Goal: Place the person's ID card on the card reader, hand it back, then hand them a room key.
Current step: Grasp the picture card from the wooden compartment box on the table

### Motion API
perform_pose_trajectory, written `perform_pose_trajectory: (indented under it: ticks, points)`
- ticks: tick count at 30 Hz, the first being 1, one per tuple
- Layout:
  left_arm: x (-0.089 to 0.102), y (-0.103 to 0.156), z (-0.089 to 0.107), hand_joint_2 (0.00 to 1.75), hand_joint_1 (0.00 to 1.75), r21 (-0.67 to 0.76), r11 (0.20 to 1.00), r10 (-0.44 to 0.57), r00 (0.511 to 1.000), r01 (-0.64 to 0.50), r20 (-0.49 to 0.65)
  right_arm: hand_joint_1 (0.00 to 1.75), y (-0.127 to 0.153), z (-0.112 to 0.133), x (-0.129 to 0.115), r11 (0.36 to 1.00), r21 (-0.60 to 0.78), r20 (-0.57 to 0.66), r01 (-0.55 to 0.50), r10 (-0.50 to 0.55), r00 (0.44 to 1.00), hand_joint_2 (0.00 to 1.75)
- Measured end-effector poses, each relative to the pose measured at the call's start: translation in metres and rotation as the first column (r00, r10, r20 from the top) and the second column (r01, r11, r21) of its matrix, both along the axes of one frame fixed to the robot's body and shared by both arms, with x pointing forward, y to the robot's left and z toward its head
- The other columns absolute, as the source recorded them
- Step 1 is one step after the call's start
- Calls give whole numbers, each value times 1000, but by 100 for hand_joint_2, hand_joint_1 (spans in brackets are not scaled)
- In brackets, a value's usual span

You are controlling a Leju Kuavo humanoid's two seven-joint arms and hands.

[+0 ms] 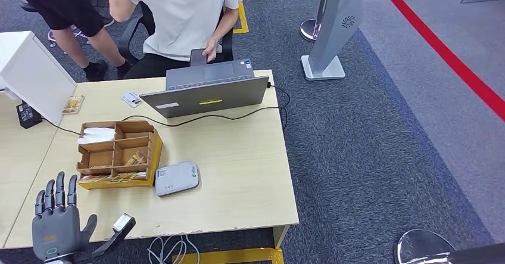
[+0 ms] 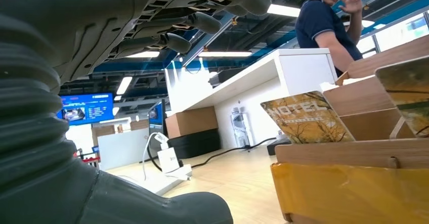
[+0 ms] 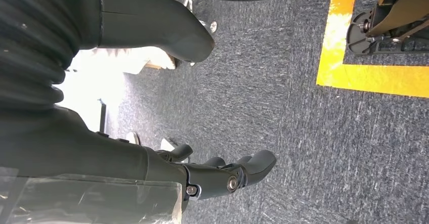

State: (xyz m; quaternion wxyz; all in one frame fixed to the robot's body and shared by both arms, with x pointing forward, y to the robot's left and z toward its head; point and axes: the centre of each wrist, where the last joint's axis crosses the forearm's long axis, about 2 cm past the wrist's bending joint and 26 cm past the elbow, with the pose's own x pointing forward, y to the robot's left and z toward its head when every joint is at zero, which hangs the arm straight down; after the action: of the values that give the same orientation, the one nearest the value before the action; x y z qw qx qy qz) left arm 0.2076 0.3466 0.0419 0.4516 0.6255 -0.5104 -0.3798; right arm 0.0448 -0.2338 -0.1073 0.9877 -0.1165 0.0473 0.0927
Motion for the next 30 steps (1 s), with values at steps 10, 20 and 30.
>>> perform_pose_trajectory:
  ticks: [10, 20, 30]
  points:
    - [0, -1, -1, 175, 0, 13, 1000, -18, 1000, 18, -8, 0, 0, 0, 0, 1000, 2, 0, -9, 9, 1000, 175]
    - [9, 0, 16, 175, 0, 38, 999, 7, 997, -10, 70, 0, -1, 0, 1, 999, -1, 5, -35, 35, 999, 175]
    - [13, -9, 18, 175, 0, 74, 996, -57, 996, 51, 73, 0, -2, 0, 3, 999, 1, 7, -49, 49, 999, 175]
